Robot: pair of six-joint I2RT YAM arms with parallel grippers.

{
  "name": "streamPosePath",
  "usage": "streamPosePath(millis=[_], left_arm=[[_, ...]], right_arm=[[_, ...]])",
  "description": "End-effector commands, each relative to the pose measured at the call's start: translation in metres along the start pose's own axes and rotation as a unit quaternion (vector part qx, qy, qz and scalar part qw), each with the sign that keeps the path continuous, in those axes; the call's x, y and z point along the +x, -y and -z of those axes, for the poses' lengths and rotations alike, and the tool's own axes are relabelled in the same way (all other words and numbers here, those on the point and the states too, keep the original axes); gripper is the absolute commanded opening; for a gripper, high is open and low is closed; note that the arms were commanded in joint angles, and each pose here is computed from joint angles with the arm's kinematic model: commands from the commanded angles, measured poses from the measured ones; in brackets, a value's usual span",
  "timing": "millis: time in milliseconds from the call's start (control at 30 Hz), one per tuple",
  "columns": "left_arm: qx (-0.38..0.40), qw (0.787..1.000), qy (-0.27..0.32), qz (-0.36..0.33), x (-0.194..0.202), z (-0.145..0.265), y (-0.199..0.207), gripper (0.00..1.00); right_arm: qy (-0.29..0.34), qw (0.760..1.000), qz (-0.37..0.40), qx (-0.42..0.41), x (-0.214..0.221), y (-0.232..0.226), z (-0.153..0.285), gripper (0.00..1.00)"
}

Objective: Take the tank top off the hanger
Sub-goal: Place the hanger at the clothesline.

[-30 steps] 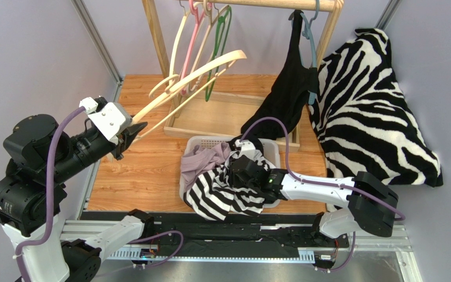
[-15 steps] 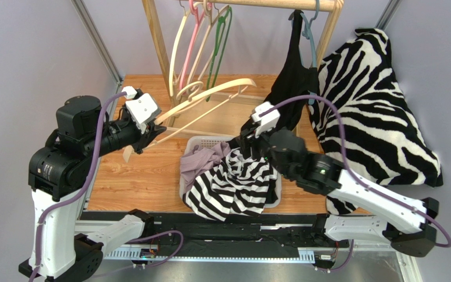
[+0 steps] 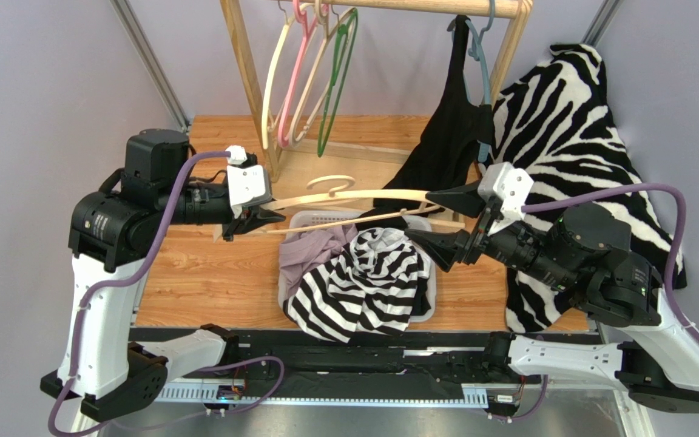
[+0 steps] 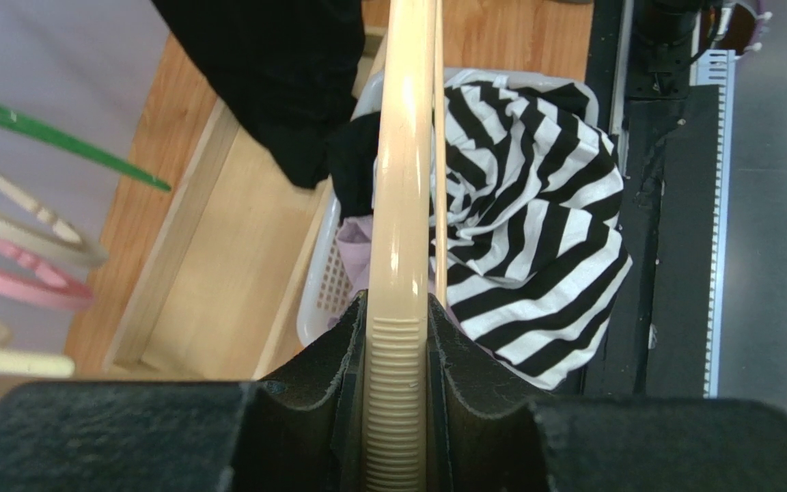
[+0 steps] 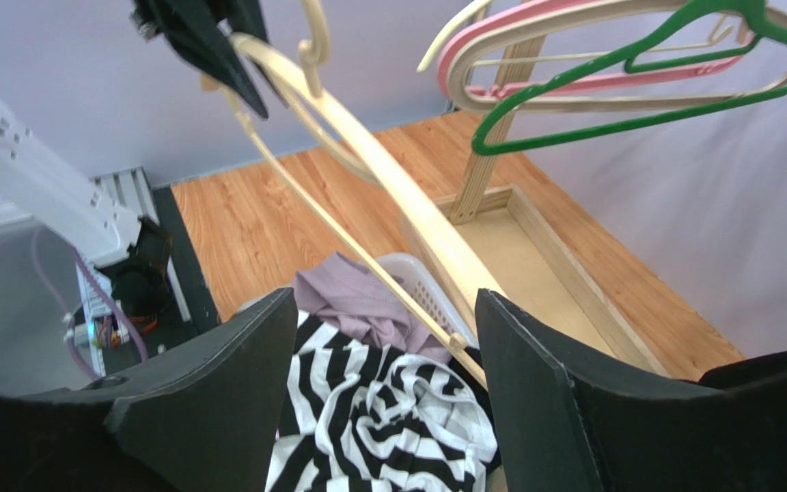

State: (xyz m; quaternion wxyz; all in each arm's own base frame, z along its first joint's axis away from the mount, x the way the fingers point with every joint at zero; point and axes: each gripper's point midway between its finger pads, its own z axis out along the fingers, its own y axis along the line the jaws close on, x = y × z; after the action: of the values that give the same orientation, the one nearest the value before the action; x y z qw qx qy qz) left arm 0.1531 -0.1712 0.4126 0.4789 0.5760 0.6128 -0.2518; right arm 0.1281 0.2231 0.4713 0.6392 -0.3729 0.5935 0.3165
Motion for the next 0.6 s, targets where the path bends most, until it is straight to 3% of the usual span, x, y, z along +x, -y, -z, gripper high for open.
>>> streamPosePath(millis=[0, 567], left_arm=[[0.114, 0.993, -0.016, 0.033, 0.013, 0.017, 0.062, 0.0], [0.149, 0.988, -0.025, 0.038, 0.029, 0.015, 0.086, 0.0]], right_arm=[[-0.057, 0.996, 0.04, -0.055, 0.027, -0.017, -0.003, 0.7], [-0.012, 0.992, 0.108, -0.069, -0.002, -0.012, 0.012, 0.69]])
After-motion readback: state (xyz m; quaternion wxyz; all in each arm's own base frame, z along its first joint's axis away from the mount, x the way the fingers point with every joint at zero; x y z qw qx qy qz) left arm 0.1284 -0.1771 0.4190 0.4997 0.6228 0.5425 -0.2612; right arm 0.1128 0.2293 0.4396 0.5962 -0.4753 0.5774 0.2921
